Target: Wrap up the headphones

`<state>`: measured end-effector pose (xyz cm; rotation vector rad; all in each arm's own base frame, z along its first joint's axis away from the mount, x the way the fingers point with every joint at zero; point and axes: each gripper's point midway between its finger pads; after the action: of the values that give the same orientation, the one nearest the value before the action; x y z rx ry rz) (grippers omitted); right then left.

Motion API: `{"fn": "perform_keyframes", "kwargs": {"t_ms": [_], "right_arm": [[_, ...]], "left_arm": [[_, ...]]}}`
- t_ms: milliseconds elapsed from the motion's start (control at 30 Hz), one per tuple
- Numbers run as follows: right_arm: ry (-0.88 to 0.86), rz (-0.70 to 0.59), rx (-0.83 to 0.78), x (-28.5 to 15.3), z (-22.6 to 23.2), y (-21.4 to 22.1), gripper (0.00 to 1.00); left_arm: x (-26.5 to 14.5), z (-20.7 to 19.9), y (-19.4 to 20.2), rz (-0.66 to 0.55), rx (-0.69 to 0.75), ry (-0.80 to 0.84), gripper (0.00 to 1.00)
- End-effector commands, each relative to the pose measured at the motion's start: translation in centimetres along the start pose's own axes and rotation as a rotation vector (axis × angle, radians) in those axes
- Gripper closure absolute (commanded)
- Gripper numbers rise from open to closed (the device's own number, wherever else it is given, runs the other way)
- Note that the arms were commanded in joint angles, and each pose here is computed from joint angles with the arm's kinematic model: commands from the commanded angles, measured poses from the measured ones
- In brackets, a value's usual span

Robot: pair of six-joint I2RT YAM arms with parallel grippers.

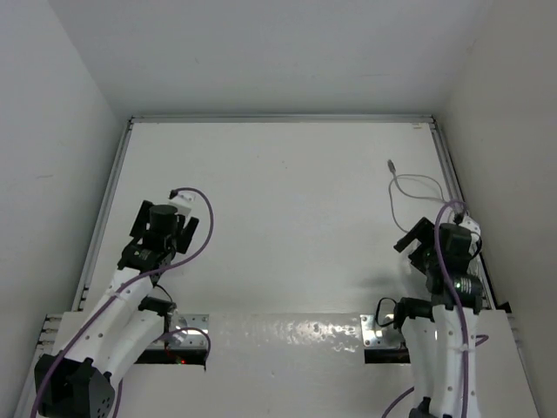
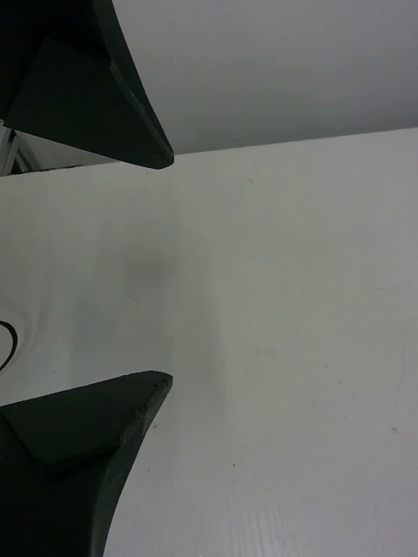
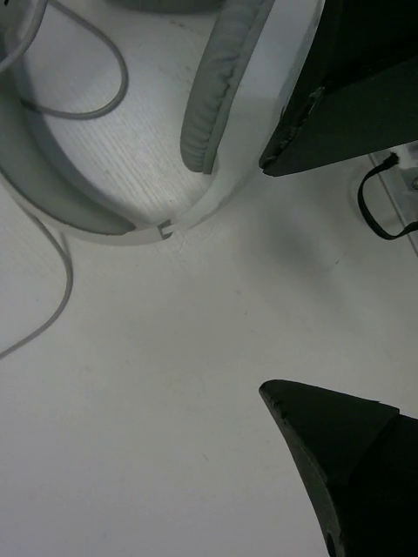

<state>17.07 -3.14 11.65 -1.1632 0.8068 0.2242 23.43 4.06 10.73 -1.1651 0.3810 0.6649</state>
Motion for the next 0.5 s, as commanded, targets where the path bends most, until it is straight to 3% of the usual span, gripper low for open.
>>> {"fn": "perform_keyframes", "kwargs": {"t_ms": [0, 100, 167, 200, 233, 267, 300, 333, 400, 467], "right_arm": [[0.091, 0.066, 0.003, -0.6, -0.7, -1.7, 0.01], [0.184, 0.199, 0.006, -0.2, -1.4, -1.6, 0.05], [0.203, 0.279, 0.018, 0.5, -1.1, -1.6, 0.23], [0.216, 0.290, 0.033, 0.8, -1.1, -1.7, 0.38], [0.231, 0.304, 0.042, 1.2, -1.1, -1.7, 0.40], [0.244, 0.291, 0.080, 1.6, -1.1, -1.8, 0.39], [0.253, 0.239, 0.104, 2.3, -1.2, -2.6, 0.23], [0.260, 0.234, 0.115, 2.9, -1.4, -2.0, 0.17], [0.243, 0.180, 0.123, 4.0, -1.1, -2.8, 0.17], [0.264, 0.213, 0.113, 4.7, -1.5, -1.7, 0.16]], "left_arm": [[0.1, 1.7, -3.5, -0.111, -0.015, -0.076, 0.00], [0.1, 1.1, -4.6, -0.105, 0.068, -0.022, 0.00], [-0.3, 0.8, -6.2, -0.130, 0.081, 0.021, 0.00], [-0.3, 0.6, -6.6, -0.129, 0.073, 0.031, 0.00], [-0.4, 0.4, -7.0, -0.137, 0.049, 0.045, 0.00], [-0.7, 0.5, -7.9, -0.152, 0.033, 0.049, 0.00], [-0.7, 0.4, -8.0, -0.150, 0.022, 0.055, 0.00], [-0.7, 0.2, -8.2, -0.150, 0.013, 0.063, 0.00], [-0.9, 0.1, -8.6, -0.155, 0.007, 0.077, 0.00], [-0.9, 0.1, -8.6, -0.155, 0.005, 0.074, 0.00]]}}
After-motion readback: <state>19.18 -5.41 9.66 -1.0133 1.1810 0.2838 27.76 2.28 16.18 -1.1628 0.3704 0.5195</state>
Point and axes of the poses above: each gripper's point midway between its finger pads, its own x axis out along the fingers, its own z axis along the line the jaws close on, y = z × x, and after that the axes turned 12 degrees about -x, right-handed
